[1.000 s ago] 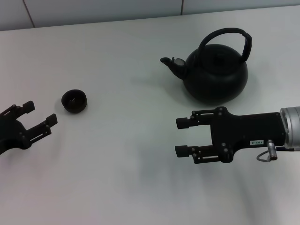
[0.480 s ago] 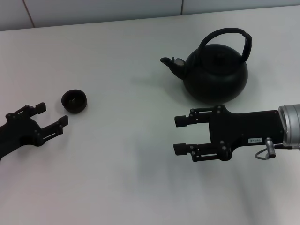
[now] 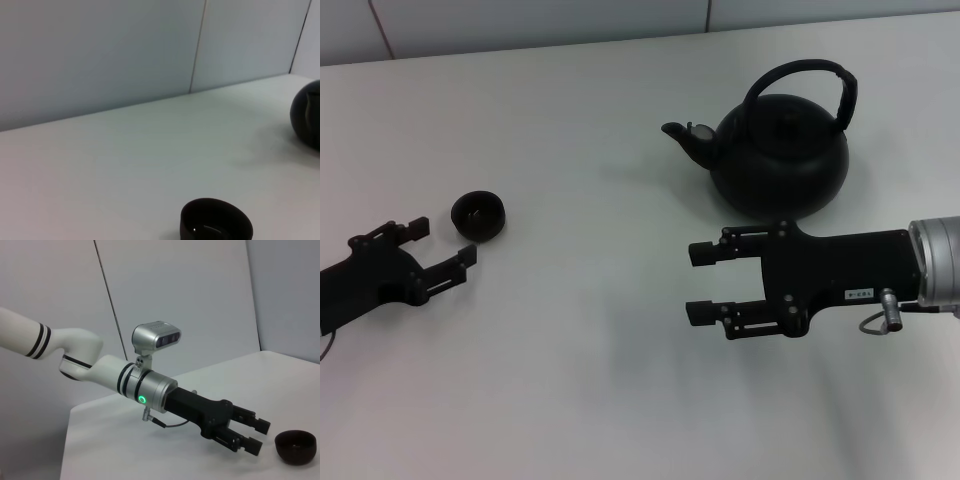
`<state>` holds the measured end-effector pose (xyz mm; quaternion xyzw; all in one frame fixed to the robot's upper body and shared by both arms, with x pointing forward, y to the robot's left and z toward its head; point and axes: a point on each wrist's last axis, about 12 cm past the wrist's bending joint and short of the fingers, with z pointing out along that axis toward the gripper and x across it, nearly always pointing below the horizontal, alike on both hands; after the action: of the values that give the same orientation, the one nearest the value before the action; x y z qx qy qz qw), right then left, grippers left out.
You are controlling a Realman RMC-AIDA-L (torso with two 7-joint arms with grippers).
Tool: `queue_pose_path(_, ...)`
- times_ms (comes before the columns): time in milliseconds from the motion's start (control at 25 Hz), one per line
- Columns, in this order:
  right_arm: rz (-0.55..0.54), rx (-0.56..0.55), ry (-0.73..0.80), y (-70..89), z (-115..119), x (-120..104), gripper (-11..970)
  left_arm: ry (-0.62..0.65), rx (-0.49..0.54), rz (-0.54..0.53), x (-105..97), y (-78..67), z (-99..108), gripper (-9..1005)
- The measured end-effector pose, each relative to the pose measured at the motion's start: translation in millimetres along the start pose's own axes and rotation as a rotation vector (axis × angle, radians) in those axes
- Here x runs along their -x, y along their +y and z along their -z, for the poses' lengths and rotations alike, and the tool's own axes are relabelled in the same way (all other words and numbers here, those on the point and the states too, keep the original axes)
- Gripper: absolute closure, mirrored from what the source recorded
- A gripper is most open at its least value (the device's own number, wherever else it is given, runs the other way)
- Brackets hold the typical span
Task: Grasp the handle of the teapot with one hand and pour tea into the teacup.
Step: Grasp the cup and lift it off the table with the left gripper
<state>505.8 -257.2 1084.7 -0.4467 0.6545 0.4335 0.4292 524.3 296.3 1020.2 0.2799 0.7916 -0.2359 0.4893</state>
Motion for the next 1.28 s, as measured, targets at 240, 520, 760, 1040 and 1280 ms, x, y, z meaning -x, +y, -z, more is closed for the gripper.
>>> queue_pose_path(240,0.004,-0.001,-0.003,-1.4,-0.5,1.9,278,0.017,0.001,-0.021,3.9,0.0,-8.1,200)
queue_pose_path(520,0.007,0.001,-0.004,-2.2,-1.5,3.1,278,0.004,0.004,-0.012,10.1,0.8,-16.0,201)
queue_pose_path(760,0.009,-0.009,0.000,-3.9,-1.6,3.4,277,0.020,-0.003,-0.014,11.6,-0.5,-23.4,201)
queue_pose_path(1040,0.008,-0.010,0.000,-4.2,-1.3,3.6,278,0.021,-0.003,-0.017,12.1,-0.3,-24.0,201)
queue_pose_path(1280,0.009,-0.019,0.003,-5.7,-1.6,3.7,277,0.022,-0.007,-0.021,13.6,-0.9,-26.2,201)
